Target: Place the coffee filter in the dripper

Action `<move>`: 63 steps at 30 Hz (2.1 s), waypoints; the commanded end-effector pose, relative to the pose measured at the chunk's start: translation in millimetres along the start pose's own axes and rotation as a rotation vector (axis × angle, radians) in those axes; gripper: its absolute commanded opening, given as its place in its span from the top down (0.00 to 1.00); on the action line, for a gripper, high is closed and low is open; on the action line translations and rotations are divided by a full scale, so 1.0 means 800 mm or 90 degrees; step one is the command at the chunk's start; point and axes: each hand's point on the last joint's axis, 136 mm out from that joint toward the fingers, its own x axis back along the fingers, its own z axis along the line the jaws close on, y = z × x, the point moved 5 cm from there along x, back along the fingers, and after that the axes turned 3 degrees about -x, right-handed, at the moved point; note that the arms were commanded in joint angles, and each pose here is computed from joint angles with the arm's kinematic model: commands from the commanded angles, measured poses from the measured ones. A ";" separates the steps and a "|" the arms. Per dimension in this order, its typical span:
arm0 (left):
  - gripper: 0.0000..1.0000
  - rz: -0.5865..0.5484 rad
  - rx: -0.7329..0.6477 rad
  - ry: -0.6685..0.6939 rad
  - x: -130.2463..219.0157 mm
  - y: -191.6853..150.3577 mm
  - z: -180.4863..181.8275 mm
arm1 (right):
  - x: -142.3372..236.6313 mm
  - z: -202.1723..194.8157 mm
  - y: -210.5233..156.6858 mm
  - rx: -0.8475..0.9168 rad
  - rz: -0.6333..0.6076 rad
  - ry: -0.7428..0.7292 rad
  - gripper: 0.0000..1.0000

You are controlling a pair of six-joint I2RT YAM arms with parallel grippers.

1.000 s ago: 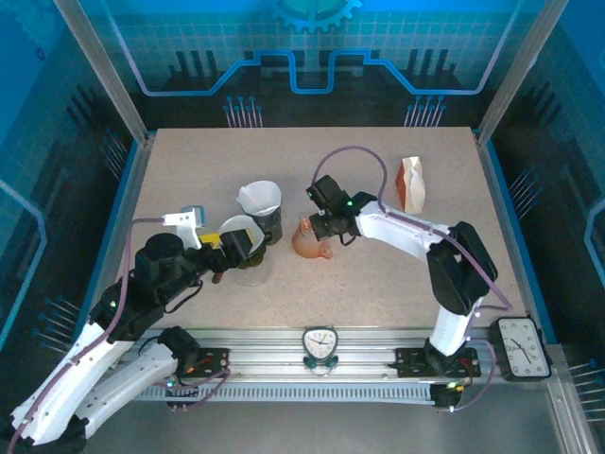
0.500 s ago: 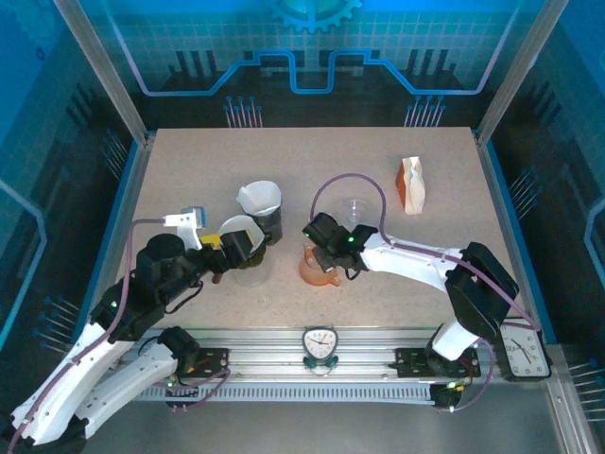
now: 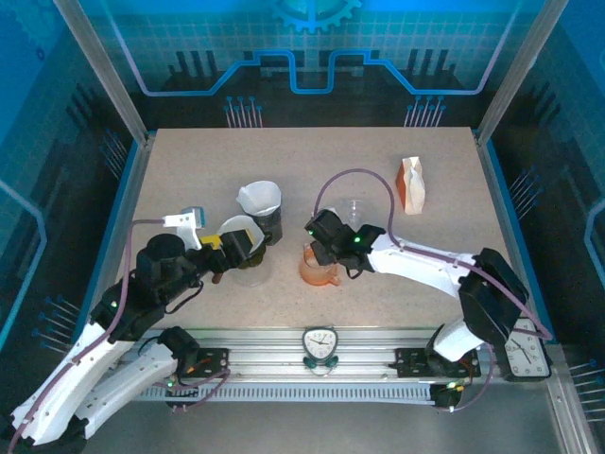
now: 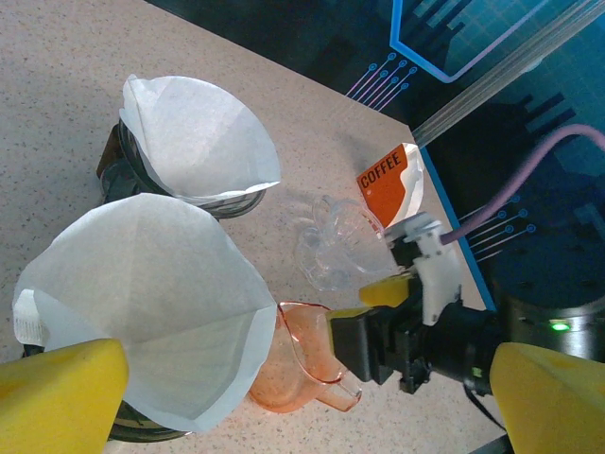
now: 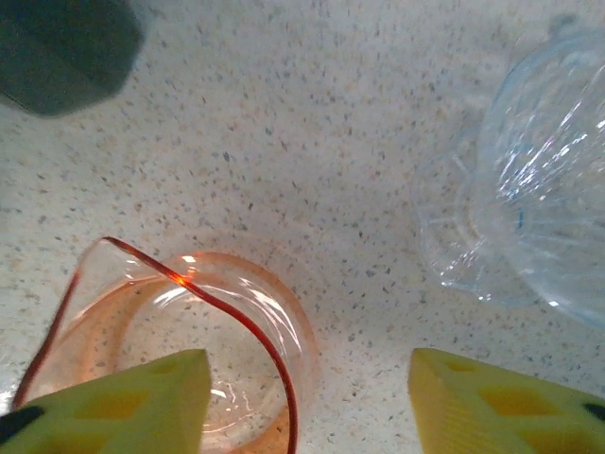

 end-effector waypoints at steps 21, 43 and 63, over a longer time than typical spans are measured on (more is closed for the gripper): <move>0.01 0.017 0.020 -0.008 -0.008 -0.012 0.005 | 0.058 -0.059 0.024 -0.171 -0.120 0.062 0.30; 0.01 0.016 0.026 -0.002 -0.003 -0.014 0.008 | -0.031 -0.166 0.038 -0.378 -0.010 -0.006 0.50; 0.01 0.012 0.022 -0.003 -0.003 -0.012 0.007 | -0.081 -0.185 0.017 -0.449 0.050 0.012 0.65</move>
